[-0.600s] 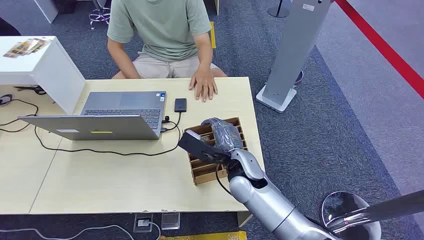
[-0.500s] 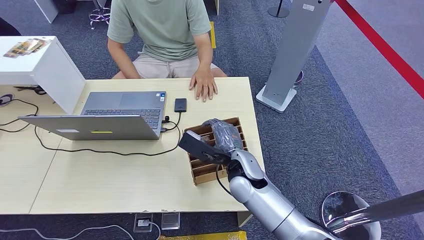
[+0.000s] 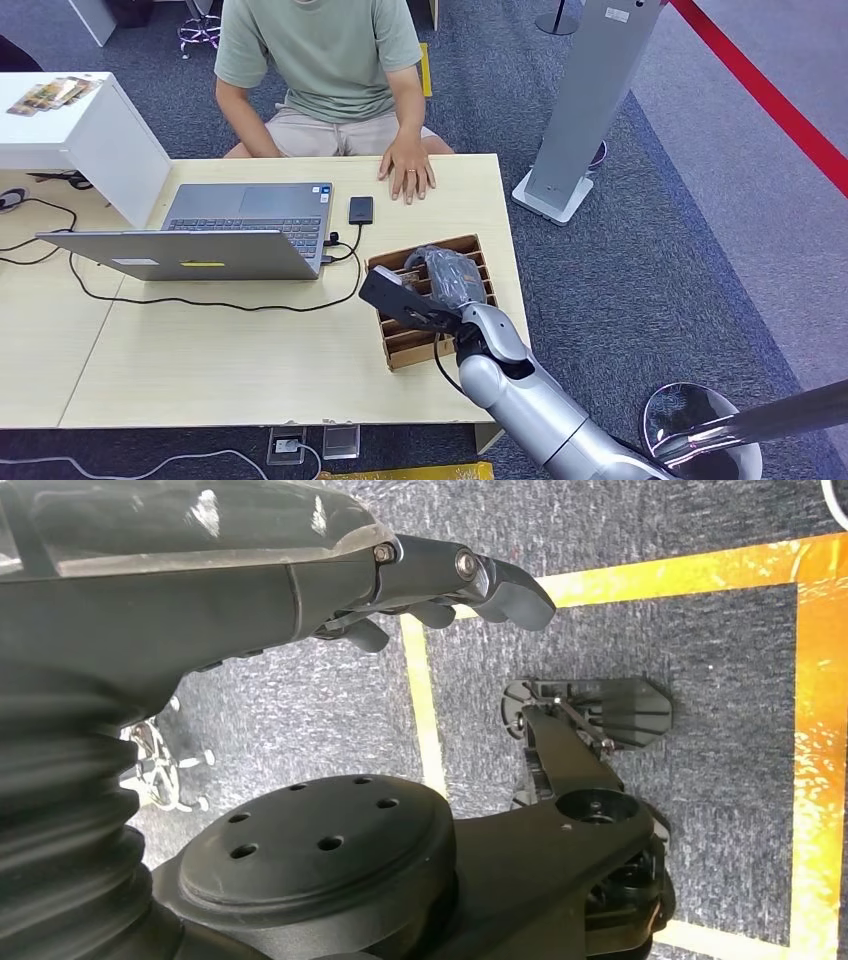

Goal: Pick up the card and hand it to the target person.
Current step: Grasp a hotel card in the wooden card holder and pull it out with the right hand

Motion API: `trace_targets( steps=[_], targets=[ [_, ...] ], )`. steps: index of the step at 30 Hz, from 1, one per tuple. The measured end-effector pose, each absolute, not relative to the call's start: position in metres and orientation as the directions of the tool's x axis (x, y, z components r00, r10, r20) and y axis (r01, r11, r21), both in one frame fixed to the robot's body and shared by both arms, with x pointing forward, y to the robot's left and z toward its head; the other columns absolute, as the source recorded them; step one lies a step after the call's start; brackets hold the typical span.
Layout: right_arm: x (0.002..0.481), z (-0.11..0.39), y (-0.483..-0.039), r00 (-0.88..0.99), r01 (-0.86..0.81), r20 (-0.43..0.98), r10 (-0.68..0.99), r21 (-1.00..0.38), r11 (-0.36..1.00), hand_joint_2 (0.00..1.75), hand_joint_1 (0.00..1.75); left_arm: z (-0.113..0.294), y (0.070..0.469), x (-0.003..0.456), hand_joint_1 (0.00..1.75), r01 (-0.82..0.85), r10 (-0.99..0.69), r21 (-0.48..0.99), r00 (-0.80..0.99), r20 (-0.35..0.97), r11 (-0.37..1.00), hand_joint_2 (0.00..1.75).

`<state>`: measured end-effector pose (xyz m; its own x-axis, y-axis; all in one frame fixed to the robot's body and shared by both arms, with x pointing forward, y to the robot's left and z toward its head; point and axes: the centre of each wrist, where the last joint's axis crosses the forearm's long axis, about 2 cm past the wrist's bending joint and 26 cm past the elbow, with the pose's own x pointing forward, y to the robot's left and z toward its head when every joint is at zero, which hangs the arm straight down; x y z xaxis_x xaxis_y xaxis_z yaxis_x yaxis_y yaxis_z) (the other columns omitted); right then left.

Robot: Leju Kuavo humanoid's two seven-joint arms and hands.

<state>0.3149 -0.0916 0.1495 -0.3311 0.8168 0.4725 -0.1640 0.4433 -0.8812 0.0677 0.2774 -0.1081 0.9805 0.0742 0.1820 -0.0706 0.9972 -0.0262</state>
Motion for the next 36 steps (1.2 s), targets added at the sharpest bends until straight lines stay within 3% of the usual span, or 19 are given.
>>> trace_targets(
  steps=[12, 22, 29, 36],
  targets=[
    [0.315, 0.146, -0.093, -0.319, -0.17, 0.476, 0.819, -0.879, 0.445, 1.75, 1.48, -0.108, 0.277, 0.068, 0.0, -0.071, 0.074, -0.026, 0.981, 0.182, 0.997, 1.75],
    [0.314, 0.145, -0.093, -0.321, -0.149, 0.48, 0.816, -0.877, 0.457, 1.75, 1.48, -0.108, 0.278, 0.068, 0.0, -0.07, 0.073, -0.02, 0.98, 0.184, 0.997, 1.75],
    [0.303, 0.145, -0.099, -0.52, 0.156, 0.46, 0.719, -0.777, 0.61, 1.75, 1.48, -0.108, 0.277, 0.067, 0.0, -0.073, 0.073, -0.01, 0.978, 0.195, 0.997, 1.75],
    [0.29, 0.146, -0.108, -0.682, 0.23, 0.374, 0.628, -0.705, 0.671, 1.75, 1.48, -0.108, 0.277, 0.066, 0.0, -0.075, 0.074, -0.004, 0.978, 0.195, 0.997, 1.75]
  ],
)
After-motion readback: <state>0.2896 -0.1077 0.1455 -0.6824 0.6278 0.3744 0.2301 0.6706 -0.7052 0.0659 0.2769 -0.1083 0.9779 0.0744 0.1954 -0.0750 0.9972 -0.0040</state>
